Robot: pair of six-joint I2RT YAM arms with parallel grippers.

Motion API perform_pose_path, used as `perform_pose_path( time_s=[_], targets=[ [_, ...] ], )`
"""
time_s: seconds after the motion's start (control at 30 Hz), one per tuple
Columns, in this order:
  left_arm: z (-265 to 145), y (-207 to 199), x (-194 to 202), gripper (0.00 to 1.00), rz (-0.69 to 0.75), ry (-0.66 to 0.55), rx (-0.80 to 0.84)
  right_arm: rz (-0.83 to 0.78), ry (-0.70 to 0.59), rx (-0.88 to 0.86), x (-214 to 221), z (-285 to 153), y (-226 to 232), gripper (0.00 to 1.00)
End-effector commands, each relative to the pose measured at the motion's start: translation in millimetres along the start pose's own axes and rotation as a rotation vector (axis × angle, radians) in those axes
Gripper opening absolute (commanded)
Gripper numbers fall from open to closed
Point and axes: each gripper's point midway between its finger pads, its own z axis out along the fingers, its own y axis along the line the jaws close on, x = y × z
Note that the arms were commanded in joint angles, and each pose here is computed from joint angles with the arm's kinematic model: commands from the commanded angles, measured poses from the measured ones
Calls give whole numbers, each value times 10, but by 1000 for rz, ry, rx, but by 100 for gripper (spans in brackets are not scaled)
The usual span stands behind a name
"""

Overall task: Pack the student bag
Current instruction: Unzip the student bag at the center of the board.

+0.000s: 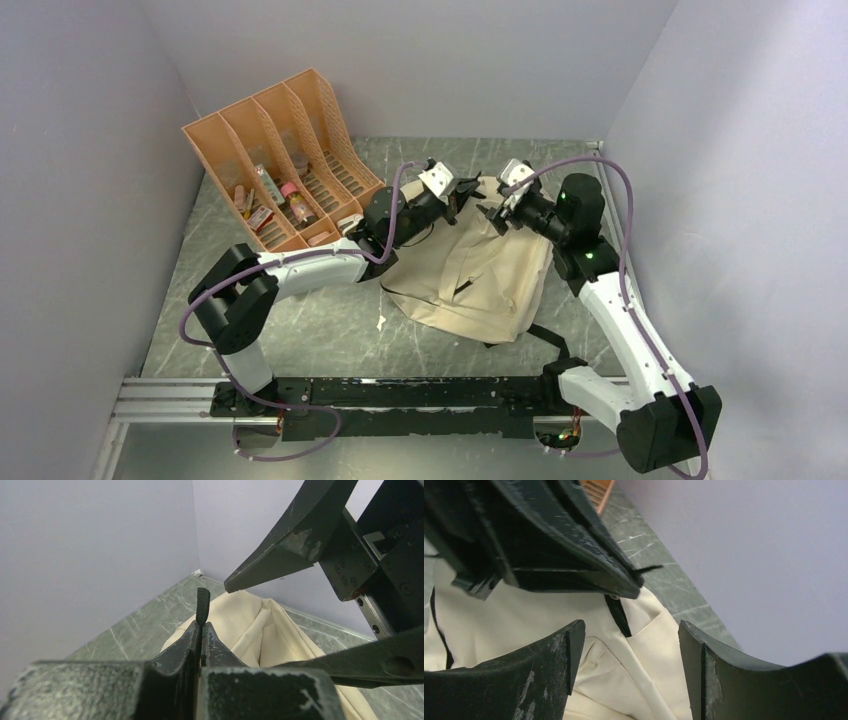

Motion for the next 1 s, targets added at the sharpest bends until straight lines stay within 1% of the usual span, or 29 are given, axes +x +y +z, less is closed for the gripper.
perform_pose_path(
  time_s=[0.0, 0.07, 0.17, 0.2, 0.3, 0.47, 0.63, 0.87, 0.93, 0.97],
  targets=[
    [46, -65, -416, 5, -1, -99, 45, -166, 6, -247, 68, -53, 330, 72],
    [49, -67, -419, 5, -10, -101, 43, -181, 2, -252, 111, -57, 362, 72],
    [48, -66, -454, 5, -15, -114, 43, -183, -12, -209, 117, -13, 296, 71],
    [49, -82, -476, 5, -41, -118, 46, -185, -24, -197, 117, 5, 281, 71],
    [40, -92, -515, 5, -58, -125, 48, -163, -73, -119, 147, 109, 184, 69],
    [31, -106, -561, 5, -71, -136, 54, -146, -118, -133, 235, 261, 215, 66],
    [26, -131, -562, 5, -90, -139, 67, -167, -171, -55, 177, 286, 102, 64],
    [28, -154, -573, 5, -113, -148, 74, -186, -159, -57, 284, 335, 113, 62],
    [30, -145, -583, 5, -117, -152, 71, -179, -167, -53, 287, 344, 114, 57],
    [32, -147, -589, 5, -120, -154, 71, -176, -167, -53, 292, 354, 113, 51]
  ],
)
